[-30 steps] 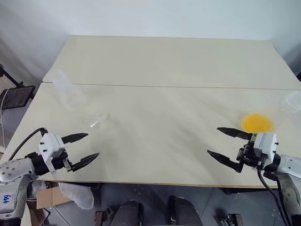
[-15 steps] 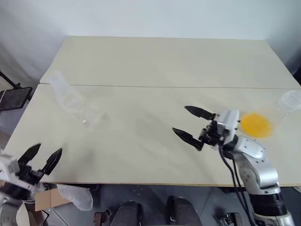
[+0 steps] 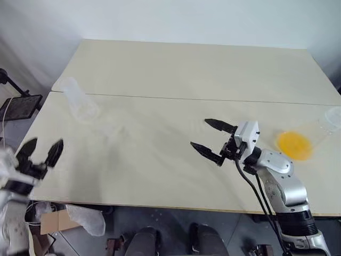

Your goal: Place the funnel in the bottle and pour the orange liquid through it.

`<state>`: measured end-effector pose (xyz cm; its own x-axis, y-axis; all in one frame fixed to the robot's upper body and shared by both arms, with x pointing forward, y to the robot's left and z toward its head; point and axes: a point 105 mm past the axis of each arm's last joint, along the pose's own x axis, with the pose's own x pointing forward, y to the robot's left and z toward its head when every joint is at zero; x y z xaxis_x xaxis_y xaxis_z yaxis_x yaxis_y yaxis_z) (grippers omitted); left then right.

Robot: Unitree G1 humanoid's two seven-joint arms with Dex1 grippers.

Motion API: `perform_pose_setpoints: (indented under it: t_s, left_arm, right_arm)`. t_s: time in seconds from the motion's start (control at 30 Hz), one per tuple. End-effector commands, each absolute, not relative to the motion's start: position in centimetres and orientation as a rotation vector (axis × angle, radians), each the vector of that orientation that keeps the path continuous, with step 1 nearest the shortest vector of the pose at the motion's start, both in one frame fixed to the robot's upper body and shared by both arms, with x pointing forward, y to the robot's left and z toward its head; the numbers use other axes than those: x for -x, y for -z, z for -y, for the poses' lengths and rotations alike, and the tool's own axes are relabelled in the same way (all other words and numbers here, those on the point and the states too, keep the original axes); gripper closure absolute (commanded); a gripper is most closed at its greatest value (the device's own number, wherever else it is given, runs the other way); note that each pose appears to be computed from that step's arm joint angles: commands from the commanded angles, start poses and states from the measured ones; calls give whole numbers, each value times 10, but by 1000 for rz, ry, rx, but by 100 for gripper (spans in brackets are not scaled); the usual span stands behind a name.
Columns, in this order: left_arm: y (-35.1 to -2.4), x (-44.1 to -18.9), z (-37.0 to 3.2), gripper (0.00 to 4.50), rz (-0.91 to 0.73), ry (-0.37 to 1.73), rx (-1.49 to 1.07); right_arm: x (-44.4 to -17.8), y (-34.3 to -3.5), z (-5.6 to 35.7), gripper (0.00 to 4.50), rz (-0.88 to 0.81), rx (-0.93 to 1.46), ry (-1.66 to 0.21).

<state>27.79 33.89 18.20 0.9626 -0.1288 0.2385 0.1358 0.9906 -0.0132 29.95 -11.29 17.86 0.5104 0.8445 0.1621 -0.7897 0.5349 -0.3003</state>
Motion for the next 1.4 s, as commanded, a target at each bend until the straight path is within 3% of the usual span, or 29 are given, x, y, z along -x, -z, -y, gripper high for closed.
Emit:
perform_pose_setpoints:
  t_s: [0.03, 0.33, 0.63, 0.77, 0.87, 1.0, 1.03, 1.23, 1.4]
  left_arm:
    - [-197, -307, -336, 0, 199, 122, -4]
    - [-223, -375, -346, 0, 229, 16, -26]
    - [-230, -405, -339, 0, 228, 9, -25]
    - [-228, -409, -340, 0, 216, 4, -29]
    - [-227, -411, -342, 57, 202, -1, -4]
    - [-225, -413, -338, 187, 187, 34, -23]
    - [-227, -413, -338, 199, 194, 38, -19]
    - [-261, -403, -317, 199, 380, 176, -100]
    - [-290, -387, -244, 199, 455, 582, -162]
  right_arm:
    - [-296, -189, 118, 1, 350, 211, -967]
    - [-296, -192, 114, 1, 370, 191, -941]
    - [-294, -195, 111, 1, 386, 178, -914]
    - [-293, -196, 111, 1, 390, 175, -905]
    - [-292, -197, 111, 0, 395, 170, -898]
    - [-291, -197, 110, 0, 399, 165, -893]
    - [-291, -198, 110, 0, 399, 164, -893]
    - [-290, -197, 112, 0, 400, 172, -887]
    - [-276, -203, 132, 0, 403, 195, -867]
